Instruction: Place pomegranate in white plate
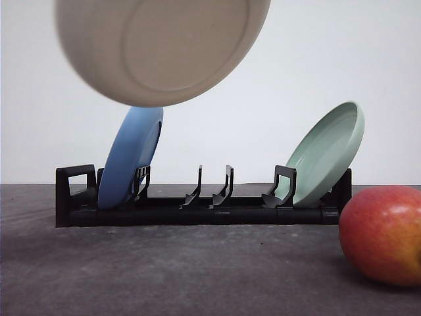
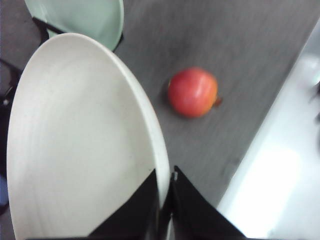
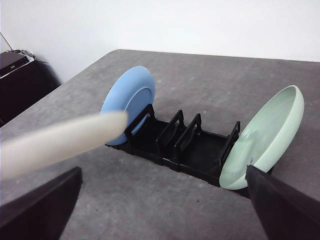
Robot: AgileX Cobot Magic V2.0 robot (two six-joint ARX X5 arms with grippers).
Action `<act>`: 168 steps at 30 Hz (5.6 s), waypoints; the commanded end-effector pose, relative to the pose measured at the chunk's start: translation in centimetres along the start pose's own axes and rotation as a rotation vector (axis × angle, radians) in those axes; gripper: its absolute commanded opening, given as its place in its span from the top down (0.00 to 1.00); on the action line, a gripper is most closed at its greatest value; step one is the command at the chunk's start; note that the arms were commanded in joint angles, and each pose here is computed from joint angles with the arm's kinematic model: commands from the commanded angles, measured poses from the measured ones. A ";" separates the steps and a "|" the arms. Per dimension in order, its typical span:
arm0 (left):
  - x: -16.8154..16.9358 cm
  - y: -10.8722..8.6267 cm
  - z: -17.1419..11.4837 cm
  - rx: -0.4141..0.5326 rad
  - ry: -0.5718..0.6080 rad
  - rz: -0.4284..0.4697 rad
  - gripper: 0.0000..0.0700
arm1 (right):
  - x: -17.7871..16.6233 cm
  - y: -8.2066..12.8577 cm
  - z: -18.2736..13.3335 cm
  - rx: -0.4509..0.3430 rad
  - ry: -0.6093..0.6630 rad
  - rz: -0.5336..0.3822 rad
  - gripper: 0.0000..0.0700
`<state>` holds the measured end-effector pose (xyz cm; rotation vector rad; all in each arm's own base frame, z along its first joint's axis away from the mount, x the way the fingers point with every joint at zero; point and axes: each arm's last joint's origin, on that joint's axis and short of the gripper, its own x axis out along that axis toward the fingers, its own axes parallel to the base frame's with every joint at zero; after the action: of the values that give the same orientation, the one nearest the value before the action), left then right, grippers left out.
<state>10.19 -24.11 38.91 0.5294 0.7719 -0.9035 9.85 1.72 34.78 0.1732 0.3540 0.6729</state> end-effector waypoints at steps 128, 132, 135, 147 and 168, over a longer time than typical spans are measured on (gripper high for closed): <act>-10.2 2.4 -18.5 -0.087 -0.625 -0.234 0.15 | 32.9 11.0 -9.8 0.133 1.098 -0.108 0.39; -10.2 2.4 -18.4 -0.074 -0.627 -0.229 0.15 | 33.0 11.1 -10.4 0.125 1.122 -0.115 0.39; -10.2 2.4 -18.4 -0.072 -0.627 -0.229 0.15 | 32.9 11.1 -10.7 0.119 1.148 -0.128 0.39; -10.2 2.4 -18.4 -0.074 -0.628 -0.226 0.15 | 32.9 11.5 -11.5 0.084 1.180 -0.125 0.01; -10.2 2.6 -18.4 -0.147 -0.631 -0.171 0.15 | 19.5 12.1 0.5 -0.128 0.859 -0.193 0.00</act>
<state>1.80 -4.93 35.26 0.0633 0.3050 -1.0837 17.92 23.71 32.64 -0.2618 1.1672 0.5455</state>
